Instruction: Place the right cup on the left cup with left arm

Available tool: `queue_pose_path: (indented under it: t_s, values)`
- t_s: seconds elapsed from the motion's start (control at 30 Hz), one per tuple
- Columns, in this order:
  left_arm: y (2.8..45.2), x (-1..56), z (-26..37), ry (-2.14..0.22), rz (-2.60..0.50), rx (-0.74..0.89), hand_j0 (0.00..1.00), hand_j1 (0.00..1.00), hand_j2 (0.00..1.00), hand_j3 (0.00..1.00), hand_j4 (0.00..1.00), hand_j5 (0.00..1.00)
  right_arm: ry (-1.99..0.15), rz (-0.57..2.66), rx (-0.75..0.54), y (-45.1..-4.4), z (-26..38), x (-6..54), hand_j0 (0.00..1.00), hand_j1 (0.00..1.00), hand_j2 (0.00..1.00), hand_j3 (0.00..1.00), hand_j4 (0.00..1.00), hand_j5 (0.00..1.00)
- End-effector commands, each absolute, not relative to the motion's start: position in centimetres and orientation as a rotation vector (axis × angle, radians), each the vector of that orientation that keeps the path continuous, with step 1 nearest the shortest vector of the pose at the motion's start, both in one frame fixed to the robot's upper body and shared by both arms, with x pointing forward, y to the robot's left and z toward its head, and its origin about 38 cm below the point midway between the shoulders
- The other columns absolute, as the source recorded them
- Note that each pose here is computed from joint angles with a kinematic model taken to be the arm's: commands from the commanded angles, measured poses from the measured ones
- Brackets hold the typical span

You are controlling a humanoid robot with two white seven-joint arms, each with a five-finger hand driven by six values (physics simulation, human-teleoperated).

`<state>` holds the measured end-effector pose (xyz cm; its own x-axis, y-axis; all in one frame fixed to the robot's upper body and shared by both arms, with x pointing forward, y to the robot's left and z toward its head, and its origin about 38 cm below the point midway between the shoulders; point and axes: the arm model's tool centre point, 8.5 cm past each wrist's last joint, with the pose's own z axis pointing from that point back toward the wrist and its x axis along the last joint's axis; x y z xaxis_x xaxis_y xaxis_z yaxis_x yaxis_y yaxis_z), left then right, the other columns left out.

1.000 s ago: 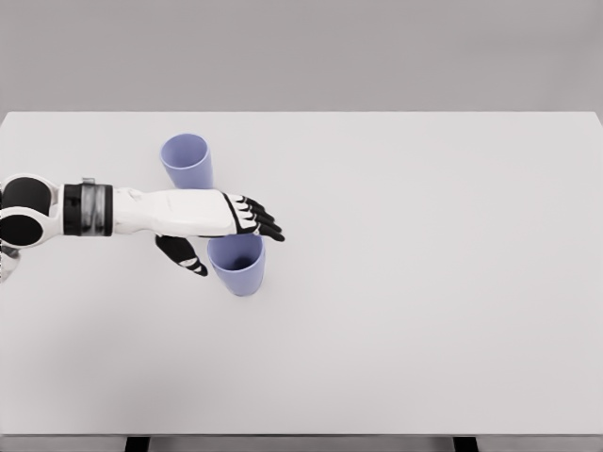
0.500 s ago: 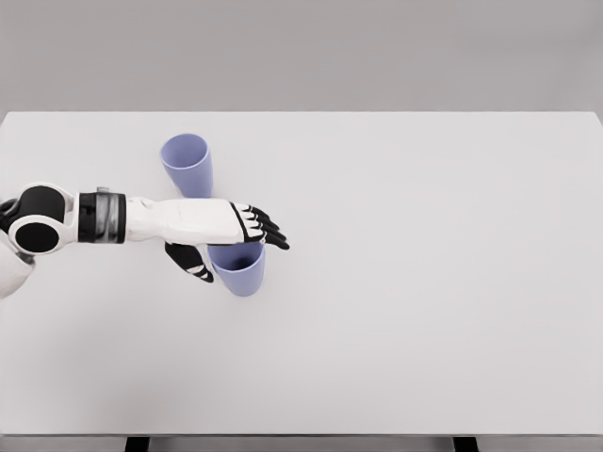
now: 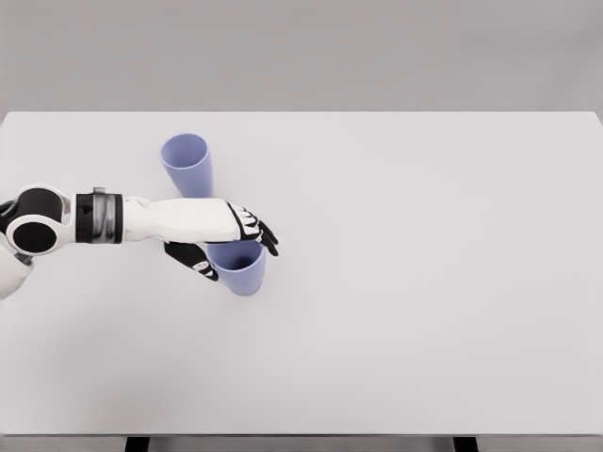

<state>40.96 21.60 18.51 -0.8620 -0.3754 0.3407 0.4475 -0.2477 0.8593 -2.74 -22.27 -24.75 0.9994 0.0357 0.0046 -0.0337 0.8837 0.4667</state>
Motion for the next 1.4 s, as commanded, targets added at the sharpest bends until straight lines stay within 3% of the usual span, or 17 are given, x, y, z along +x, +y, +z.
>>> queue_pose_path:
  t_s: [0.0,0.13,0.7,1.37]
  values:
    - [21.8,40.9,18.4,-1.492,-2.157,-0.075,0.61,0.61,0.61,0.61,0.61,0.61,0.004,0.037,0.486,-22.3,-24.7,-2.7,1.00,1.00,1.00,1.00,1.00,1.00]
    - [21.7,40.9,19.3,-1.532,-2.127,-0.099,0.53,0.53,0.53,0.53,0.53,0.53,0.004,0.037,0.486,-22.3,-24.7,-2.7,1.00,1.00,1.00,1.00,1.00,1.00]
    - [24.1,42.7,26.4,-1.700,-1.997,-0.037,0.53,0.53,0.53,0.53,0.53,0.53,0.004,0.037,0.486,-22.3,-24.7,-2.7,1.00,1.00,1.00,1.00,1.00,1.00]
    - [27.2,45.0,33.0,-1.686,-2.023,0.152,0.53,0.53,0.53,0.53,0.53,0.53,0.004,0.037,0.486,-22.3,-24.7,-2.7,1.00,1.00,1.00,1.00,1.00,1.00]
